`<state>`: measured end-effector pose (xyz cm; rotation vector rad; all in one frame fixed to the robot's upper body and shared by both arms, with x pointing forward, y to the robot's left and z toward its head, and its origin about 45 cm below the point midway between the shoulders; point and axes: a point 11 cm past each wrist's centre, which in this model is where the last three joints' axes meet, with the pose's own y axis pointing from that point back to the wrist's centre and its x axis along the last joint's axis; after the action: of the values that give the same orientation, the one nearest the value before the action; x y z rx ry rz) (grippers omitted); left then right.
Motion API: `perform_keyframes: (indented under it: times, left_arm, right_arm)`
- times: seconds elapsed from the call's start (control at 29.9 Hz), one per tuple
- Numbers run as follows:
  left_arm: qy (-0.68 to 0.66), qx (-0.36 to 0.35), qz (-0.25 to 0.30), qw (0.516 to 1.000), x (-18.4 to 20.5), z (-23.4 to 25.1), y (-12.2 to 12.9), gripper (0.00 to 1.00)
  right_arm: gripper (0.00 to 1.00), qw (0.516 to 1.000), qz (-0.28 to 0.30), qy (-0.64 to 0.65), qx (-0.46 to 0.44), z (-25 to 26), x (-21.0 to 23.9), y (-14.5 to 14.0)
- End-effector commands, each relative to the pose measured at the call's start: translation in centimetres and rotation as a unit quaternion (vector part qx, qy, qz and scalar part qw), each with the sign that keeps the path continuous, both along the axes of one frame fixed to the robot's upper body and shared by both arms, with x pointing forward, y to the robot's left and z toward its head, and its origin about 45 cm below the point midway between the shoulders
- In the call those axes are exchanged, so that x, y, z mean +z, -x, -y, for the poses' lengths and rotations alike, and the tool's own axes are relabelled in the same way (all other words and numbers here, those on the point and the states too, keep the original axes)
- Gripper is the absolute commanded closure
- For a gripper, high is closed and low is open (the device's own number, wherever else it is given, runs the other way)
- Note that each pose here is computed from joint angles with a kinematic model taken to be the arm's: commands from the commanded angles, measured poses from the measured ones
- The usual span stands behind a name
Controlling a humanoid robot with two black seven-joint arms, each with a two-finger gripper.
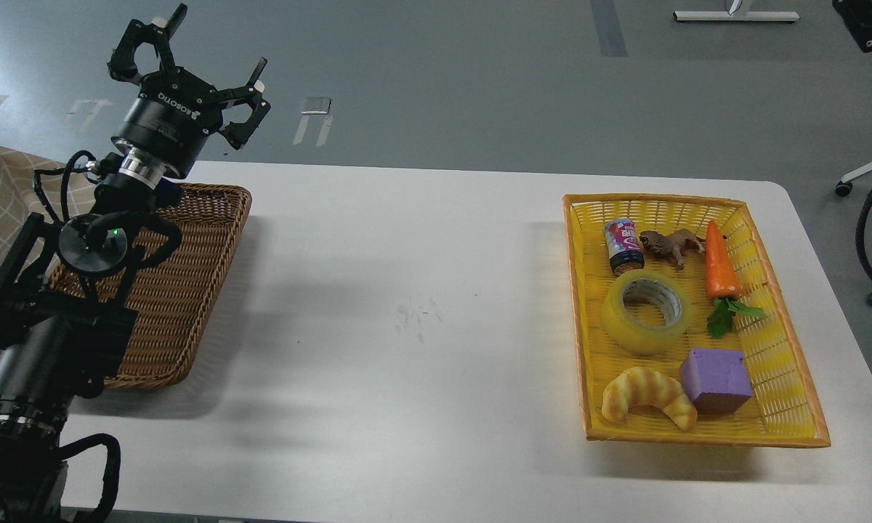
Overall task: Place and transfer tape with both arms
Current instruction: 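Raise the right gripper and move it toward the yellow tray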
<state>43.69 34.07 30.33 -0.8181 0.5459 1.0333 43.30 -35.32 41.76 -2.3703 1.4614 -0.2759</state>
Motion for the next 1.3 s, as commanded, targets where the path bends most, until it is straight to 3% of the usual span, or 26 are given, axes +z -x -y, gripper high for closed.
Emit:
perform_keyframes:
  times: [0.0, 0.23, 0.4, 0.67, 0.84, 1.07, 1.27]
  left_arm:
    - [0.004, 0.003, 0.002, 1.0, 0.1, -0.2, 0.0, 0.02]
    - [0.01, 0.005, 0.013, 1.0, 0.9, -0.1, -0.2, 0.02]
    - [0.076, 0.054, 0.042, 0.995, 1.2, -1.6, 0.1, 0.02]
    - [0.038, 0.099, 0.024, 0.994, 0.4, -5.8, 0.6, 0.02]
    - [-0.062, 0.058, -0.006, 0.996, -1.6, -2.8, 0.2, 0.02]
    - [-0.205, 0.012, 0.01, 0.979, -1.1, 0.5, 0.5, 0.02]
    - [-0.266, -0.041, -0.004, 0.963, -2.9, 2.5, 1.2, 0.02]
  right_arm:
    - [0.0, 1.0, -0.022, 0.015, 0.008, -0.9, -1.1, -0.1]
    - [0.0, 0.999, -0.015, 0.016, 0.035, -2.9, -1.6, 1.1]
    - [0.0, 0.999, -0.013, 0.006, 0.041, -3.9, -1.9, 1.5]
    - [0.0, 0.999, -0.018, 0.007, 0.04, -4.0, -2.4, 1.7]
    - [0.0, 0.999, -0.024, 0.014, 0.031, -3.8, -2.9, 1.6]
    - [0.0, 0.992, -0.116, 0.055, 0.004, -3.7, -7.9, 1.8]
    - [0.0, 0.994, -0.094, 0.045, 0.042, -4.2, -7.4, 3.1]
